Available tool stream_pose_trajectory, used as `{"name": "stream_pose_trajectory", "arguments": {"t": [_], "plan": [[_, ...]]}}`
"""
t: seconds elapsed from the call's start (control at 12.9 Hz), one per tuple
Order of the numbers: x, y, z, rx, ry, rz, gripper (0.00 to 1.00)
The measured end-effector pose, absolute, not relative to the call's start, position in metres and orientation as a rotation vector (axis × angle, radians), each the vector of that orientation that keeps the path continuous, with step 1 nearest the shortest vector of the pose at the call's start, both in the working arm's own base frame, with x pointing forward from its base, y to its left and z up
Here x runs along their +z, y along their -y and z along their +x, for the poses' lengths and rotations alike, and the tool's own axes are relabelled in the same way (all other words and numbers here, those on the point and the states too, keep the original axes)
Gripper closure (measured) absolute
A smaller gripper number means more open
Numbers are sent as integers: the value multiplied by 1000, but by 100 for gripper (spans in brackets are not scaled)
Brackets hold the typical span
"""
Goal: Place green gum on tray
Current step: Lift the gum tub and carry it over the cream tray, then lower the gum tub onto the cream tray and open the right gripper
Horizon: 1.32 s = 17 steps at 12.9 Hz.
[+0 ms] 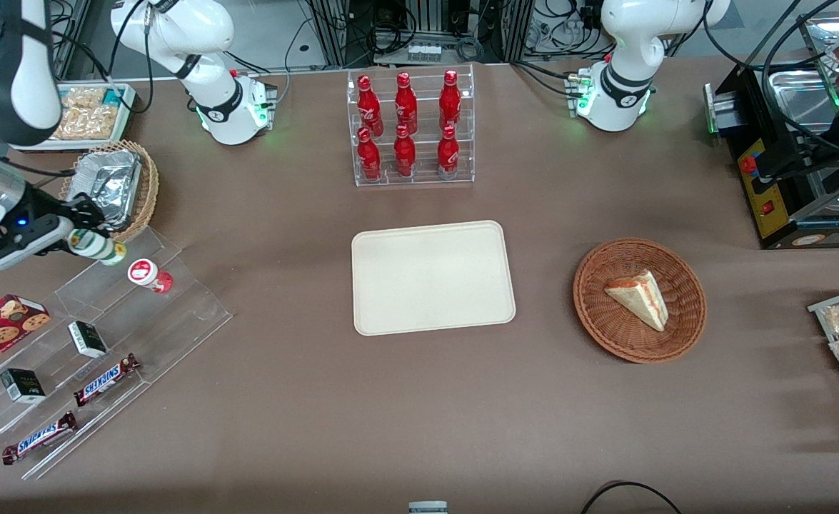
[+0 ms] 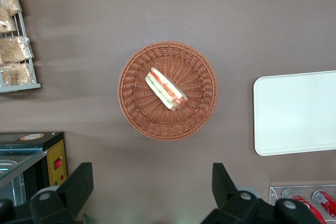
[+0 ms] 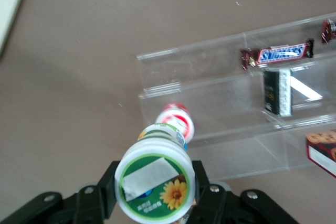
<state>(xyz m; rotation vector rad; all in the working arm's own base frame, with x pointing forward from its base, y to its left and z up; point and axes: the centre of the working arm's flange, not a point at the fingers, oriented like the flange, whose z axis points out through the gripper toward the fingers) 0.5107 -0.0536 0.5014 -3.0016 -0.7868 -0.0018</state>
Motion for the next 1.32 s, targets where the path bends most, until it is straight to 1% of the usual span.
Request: {"name": "stream_pose_trajectory", "arguments": {"t": [0.31,0.54,0.7,0.85,1.01,1.32], "plan": [[514,-72,521,7,604,-3046,41],[506,-193,522,26,399,-3089,41],[492,-268,522,37,259,-3115,41],[466,-334,524,31,127,-3133,41],[430,-393,526,-18,-6,-3125,41],[333,-473,521,-115,-126,-3079,41]]}}
